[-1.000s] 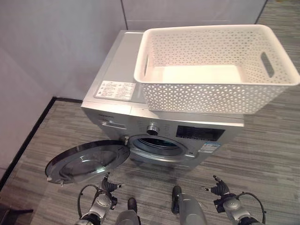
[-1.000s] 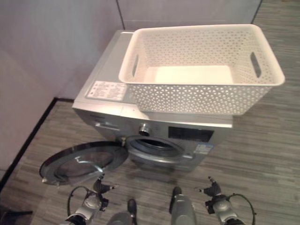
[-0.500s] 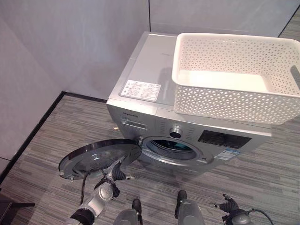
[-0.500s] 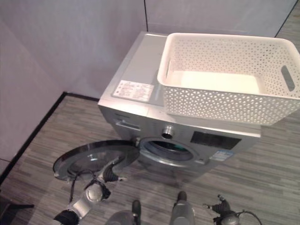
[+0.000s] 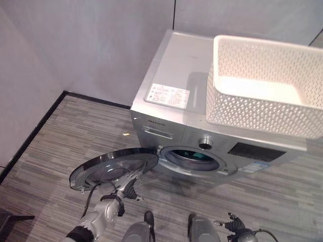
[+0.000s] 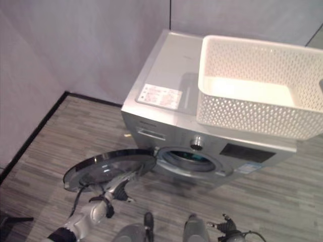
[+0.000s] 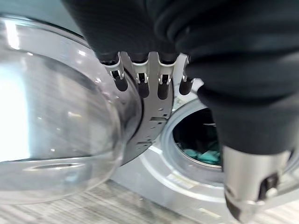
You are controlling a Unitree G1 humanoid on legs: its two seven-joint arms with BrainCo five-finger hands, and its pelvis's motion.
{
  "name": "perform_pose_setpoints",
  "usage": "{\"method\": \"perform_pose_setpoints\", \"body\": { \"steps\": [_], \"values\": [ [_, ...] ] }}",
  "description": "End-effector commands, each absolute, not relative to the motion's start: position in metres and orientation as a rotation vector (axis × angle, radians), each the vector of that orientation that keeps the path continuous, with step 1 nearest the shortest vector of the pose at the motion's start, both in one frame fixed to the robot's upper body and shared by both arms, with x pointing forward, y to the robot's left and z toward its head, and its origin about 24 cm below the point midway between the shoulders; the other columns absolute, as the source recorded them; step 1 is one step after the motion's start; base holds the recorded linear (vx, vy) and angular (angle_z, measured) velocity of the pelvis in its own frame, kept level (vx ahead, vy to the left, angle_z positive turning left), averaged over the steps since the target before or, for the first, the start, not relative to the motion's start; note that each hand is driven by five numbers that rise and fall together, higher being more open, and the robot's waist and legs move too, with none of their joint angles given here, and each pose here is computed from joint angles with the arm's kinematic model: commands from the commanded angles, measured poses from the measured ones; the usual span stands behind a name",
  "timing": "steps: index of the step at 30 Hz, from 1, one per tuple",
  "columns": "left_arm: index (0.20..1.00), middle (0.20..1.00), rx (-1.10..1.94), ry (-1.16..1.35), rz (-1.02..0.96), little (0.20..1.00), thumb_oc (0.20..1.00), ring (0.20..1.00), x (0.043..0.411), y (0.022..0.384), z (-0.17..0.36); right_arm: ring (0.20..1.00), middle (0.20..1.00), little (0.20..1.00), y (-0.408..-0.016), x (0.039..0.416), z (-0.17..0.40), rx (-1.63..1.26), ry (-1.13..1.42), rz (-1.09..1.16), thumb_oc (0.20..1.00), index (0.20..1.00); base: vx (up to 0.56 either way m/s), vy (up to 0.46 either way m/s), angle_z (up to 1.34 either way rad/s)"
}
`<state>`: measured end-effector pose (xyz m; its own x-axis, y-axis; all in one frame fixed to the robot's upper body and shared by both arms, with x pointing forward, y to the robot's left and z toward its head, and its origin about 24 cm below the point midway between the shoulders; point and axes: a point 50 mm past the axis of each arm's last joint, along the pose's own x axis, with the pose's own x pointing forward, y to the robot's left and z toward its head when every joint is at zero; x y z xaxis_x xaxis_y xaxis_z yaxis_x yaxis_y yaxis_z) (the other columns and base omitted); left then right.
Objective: Grab the laundry basket,head to the washer,open it,put in the laundry and shut it.
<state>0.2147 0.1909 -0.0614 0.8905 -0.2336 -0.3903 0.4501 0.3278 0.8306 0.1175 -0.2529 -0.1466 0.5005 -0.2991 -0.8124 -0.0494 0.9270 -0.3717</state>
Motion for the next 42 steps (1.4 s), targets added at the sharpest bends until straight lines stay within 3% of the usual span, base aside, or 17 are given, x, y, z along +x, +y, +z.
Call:
{"method": "perform_pose_setpoints", "body": {
  "steps": [1,8,22,27,32,34,36,37,42],
  "values": [
    [1.000,1.000,1.118,0.076,-0.356,1.000,1.000,1.000,0.233,0.184,-0.038,1.000,1.000,1.000,-0.269,0.122,-0.138,-0.457,0.992,-0.168,1.000,1.000,-0.13,-0.194,0.04],
    [1.000,1.000,1.099,0.062,-0.303,1.000,1.000,1.000,0.241,0.190,-0.029,1.000,1.000,1.000,-0.290,0.104,-0.135,-0.477,1.024,-0.221,1.000,1.000,-0.13,-0.150,0.25],
    [1.000,1.000,1.066,-0.320,-0.176,1.000,1.000,1.000,0.275,0.180,0.054,1.000,1.000,1.000,-0.301,0.077,-0.139,-0.320,1.097,-0.413,1.000,1.000,-0.03,0.109,0.36],
    [1.000,1.000,1.150,-0.327,-0.033,1.000,1.000,1.000,0.287,0.217,0.078,1.000,1.000,1.000,-0.285,0.081,-0.145,-0.301,1.102,-0.344,1.000,1.000,0.01,0.198,-0.14],
    [1.000,1.000,1.235,-0.197,0.124,1.000,1.000,1.000,0.296,0.268,0.085,1.000,1.000,1.000,-0.278,0.080,-0.147,-0.300,1.115,-0.293,1.000,1.000,0.02,0.140,-0.09],
    [1.000,1.000,1.268,-0.108,0.235,1.000,1.000,1.000,0.300,0.306,0.098,1.000,1.000,1.000,-0.278,0.080,-0.147,-0.310,1.119,-0.261,1.000,1.000,0.00,0.175,-0.19],
    [1.000,1.000,1.270,-0.094,0.263,1.000,1.000,1.000,0.301,0.314,0.102,1.000,1.000,1.000,-0.278,0.080,-0.147,-0.311,1.117,-0.255,1.000,1.000,-0.03,0.131,-0.26],
    [1.000,1.000,1.235,0.009,0.430,1.000,1.000,1.000,0.305,0.351,0.114,1.000,1.000,1.000,-0.282,0.088,-0.143,-0.324,1.082,-0.247,1.000,1.000,-0.05,0.096,-0.35],
    [1.000,1.000,1.029,0.097,0.600,1.000,1.000,1.000,0.319,0.379,0.137,1.000,1.000,1.000,-0.279,0.100,-0.140,-0.323,1.048,-0.214,1.000,1.000,-0.05,0.070,-0.34]
  ]
}}
